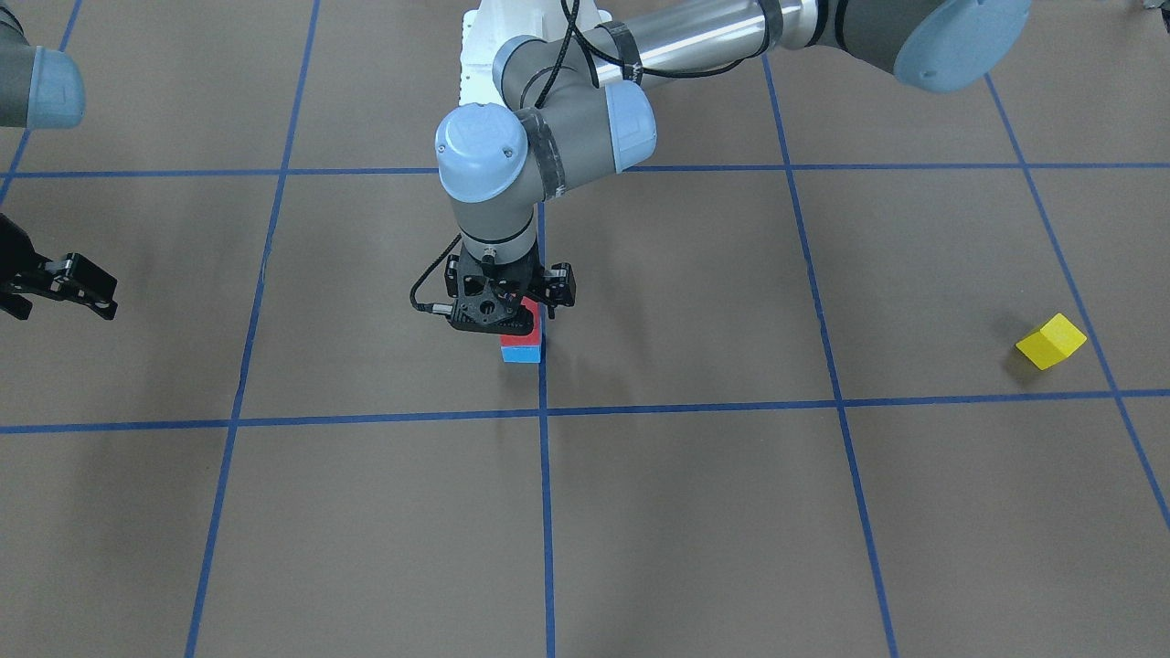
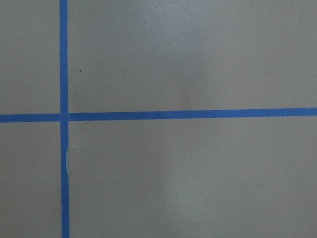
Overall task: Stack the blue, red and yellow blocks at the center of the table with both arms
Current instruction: 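Open the left gripper and withdraw it from the stack, then move the left gripper to the yellow cube and grasp it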
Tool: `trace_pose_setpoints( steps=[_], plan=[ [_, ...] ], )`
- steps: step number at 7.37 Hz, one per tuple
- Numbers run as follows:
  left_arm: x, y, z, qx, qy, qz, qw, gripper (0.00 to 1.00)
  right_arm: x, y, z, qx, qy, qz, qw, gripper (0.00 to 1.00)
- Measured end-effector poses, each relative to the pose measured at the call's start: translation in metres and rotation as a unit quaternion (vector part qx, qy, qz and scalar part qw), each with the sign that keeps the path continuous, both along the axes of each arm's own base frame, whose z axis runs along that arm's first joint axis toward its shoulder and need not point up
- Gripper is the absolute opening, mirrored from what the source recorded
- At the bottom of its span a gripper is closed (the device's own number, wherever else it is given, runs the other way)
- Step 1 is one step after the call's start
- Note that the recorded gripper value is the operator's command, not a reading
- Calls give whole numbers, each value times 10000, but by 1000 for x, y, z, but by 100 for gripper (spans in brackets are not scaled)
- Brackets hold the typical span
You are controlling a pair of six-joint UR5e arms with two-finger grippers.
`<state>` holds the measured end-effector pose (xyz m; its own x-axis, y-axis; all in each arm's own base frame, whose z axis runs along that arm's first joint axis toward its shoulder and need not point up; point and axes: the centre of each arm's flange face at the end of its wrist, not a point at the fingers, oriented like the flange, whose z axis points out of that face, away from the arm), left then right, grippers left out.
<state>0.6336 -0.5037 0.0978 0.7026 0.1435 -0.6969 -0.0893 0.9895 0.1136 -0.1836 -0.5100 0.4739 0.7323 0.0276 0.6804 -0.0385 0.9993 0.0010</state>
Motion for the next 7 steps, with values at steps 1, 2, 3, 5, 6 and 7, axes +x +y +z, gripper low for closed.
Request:
trace_pose_setpoints(
  steps=[1,2,3,5,6,7],
  plan=[
    [-23,-4,-17,-42,112,-8,9999,100,0,0,0,2,0,-1,10000,100],
    [-58,-8,-24,-144,144,-4,9998,100,0,0,0,4,0,-1,10000,100],
    [-102,-4,-3,-118,155,58,9998,100,0,0,0,3,0,-1,10000,100],
    [-212,12,104,309,27,290,9991,100,1,0,-1,11,-2,2,10000,100],
    [-277,9,168,592,-139,477,9970,100,1,0,-2,20,-5,4,10000,100],
    [-340,1,234,755,-300,686,9943,100,1,0,-3,31,-11,2,10000,100]
  ],
)
